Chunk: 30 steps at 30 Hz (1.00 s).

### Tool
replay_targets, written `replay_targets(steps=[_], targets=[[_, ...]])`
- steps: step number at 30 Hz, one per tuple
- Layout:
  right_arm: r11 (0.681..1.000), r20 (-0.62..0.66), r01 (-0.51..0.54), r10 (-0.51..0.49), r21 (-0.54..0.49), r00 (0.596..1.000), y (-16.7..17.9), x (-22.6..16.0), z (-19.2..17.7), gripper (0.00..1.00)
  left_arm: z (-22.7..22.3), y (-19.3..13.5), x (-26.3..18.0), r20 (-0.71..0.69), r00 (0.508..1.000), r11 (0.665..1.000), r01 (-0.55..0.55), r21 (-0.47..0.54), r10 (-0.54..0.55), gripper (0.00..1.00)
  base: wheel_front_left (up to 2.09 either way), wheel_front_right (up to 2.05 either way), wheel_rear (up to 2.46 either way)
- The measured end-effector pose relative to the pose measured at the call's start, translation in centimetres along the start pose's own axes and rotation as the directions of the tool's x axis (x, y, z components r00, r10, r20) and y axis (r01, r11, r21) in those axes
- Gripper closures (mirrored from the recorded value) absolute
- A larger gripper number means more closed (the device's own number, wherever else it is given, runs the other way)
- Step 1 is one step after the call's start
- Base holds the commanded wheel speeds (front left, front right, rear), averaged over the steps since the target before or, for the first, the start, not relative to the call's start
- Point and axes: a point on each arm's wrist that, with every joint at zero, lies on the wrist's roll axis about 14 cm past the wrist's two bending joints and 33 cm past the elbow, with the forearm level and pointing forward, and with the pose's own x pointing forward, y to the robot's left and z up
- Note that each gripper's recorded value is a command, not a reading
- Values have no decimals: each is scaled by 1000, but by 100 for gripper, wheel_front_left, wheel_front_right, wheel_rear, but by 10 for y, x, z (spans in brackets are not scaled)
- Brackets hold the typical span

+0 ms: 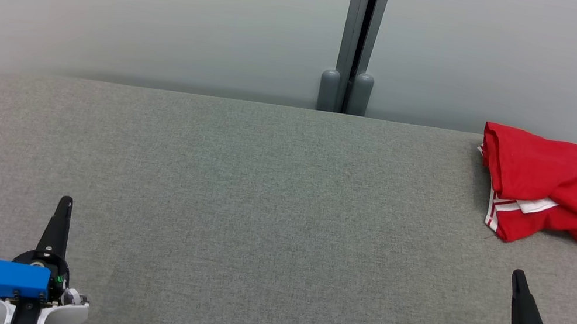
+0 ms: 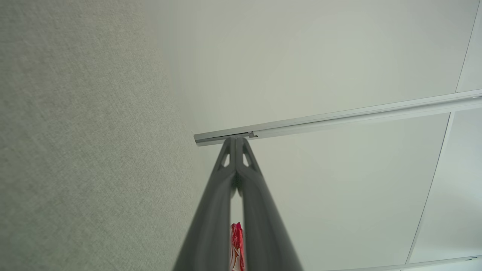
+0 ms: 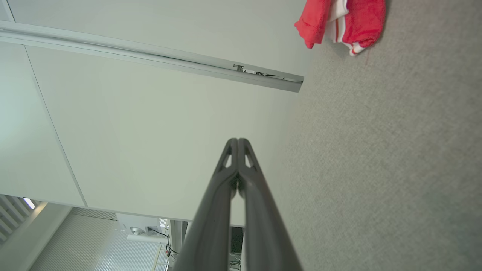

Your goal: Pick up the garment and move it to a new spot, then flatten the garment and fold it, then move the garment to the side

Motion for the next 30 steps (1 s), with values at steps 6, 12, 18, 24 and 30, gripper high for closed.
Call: replay_targets(steps=[6,12,18,24,30], targets=[[999,1,-10,10,47,1000,3,2,1,100,1,-2,1,0,1000,999,9,-47,-9,100,0,0,0],[996,-1,-18,18,90,1000,5,3,1,100,2,-5,2,-1,1000,995,19,-93,-19,100,0,0,0],[991,-2,-28,28,131,1000,8,4,1,100,2,-8,4,-3,1000,990,31,-136,-31,100,0,0,0],[985,-3,-33,34,171,999,9,4,1,100,2,-12,5,-5,999,984,44,-174,-45,100,0,0,0],[982,-2,-35,36,184,999,9,5,2,100,3,-14,5,-4,999,981,49,-187,-51,100,0,0,0]])
